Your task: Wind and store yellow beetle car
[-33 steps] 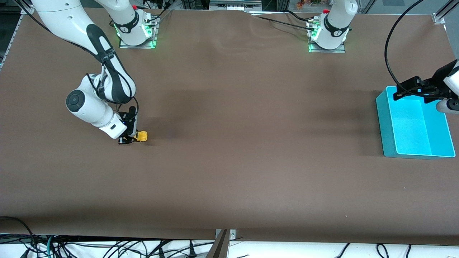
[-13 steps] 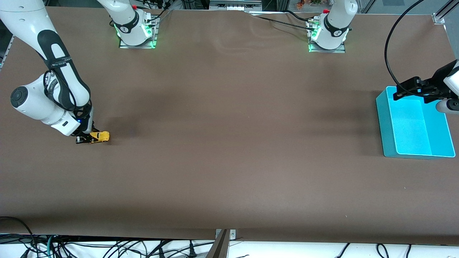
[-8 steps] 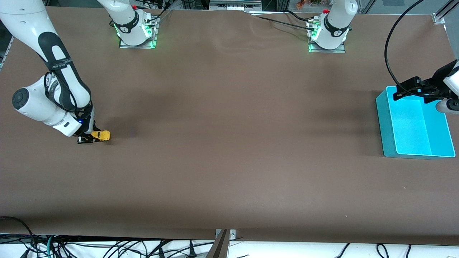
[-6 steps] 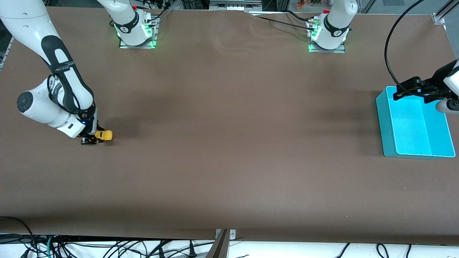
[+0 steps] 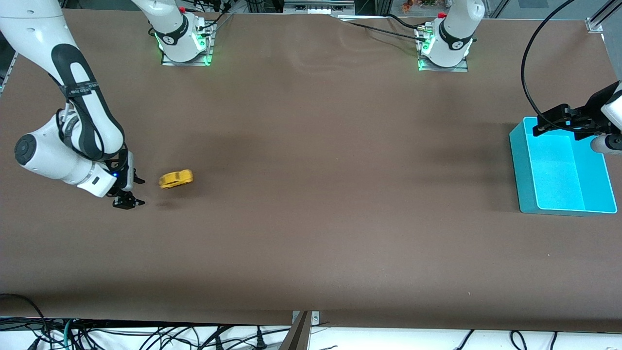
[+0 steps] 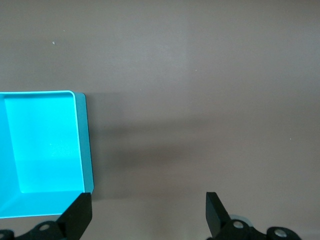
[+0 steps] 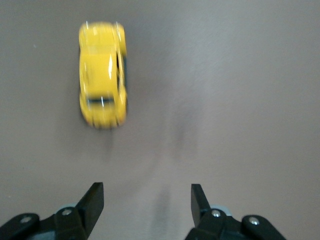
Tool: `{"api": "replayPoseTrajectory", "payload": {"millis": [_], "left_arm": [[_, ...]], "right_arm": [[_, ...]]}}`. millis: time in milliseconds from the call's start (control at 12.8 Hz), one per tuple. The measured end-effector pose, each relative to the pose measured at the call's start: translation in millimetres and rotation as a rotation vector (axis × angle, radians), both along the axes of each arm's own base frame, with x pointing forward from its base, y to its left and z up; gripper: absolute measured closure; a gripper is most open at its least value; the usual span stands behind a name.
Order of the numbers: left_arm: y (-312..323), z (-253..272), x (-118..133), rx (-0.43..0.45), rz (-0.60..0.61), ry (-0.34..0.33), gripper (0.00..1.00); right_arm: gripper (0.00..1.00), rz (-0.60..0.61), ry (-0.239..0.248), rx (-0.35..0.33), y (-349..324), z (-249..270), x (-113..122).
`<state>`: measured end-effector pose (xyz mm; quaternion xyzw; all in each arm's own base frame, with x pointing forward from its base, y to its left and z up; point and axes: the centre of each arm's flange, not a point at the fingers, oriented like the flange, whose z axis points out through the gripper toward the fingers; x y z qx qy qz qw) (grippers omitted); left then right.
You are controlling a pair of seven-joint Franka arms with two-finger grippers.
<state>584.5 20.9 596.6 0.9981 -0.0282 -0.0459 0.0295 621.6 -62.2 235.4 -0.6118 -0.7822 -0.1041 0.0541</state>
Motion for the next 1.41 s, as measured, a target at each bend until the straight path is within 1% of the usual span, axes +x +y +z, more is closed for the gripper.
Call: {"api": "replayPoseTrajectory", "payload": {"millis": [156,468,625,703,781,937,1015,1093,1249,1405], "left_arm": [[0,0,0,0.0,0.0,0.001,0.0],[0,-1,0,0.0,0.0,0.001,0.0],[0,-1,0,0.0,0.0,0.001,0.0],[0,-1,0,0.0,0.0,0.001,0.0],[0,-1,0,0.0,0.0,0.002,0.0],[0,-2,1,0.0,0.0,0.003,0.0],[0,-2,1,0.0,0.0,0.004,0.0],[0,-3,1,0.0,0.0,0.005,0.0],[0,-4,2,0.0,-0.001,0.006,0.0],[-1,-5,2,0.0,-0.001,0.008,0.0]], "right_arm": [[0.21,-0.005,0.01,0.011,1,18,1],[0.21,-0.126,0.088,0.025,2,33,-5],[0.21,-0.208,0.116,-0.005,2,59,-7],[0.18,-0.256,0.126,-0.025,2,78,-8],[0.18,-0.301,0.13,-0.04,2,98,-11],[0.13,-0.381,0.134,-0.054,3,134,-18],[0.05,-0.41,0.131,-0.059,3,148,-21],[0.0,-0.437,0.123,-0.065,1,160,-23],[0.0,-0.498,0.114,-0.085,-3,180,-28],[0.0,-0.571,0.12,-0.11,-4,198,-35]]}}
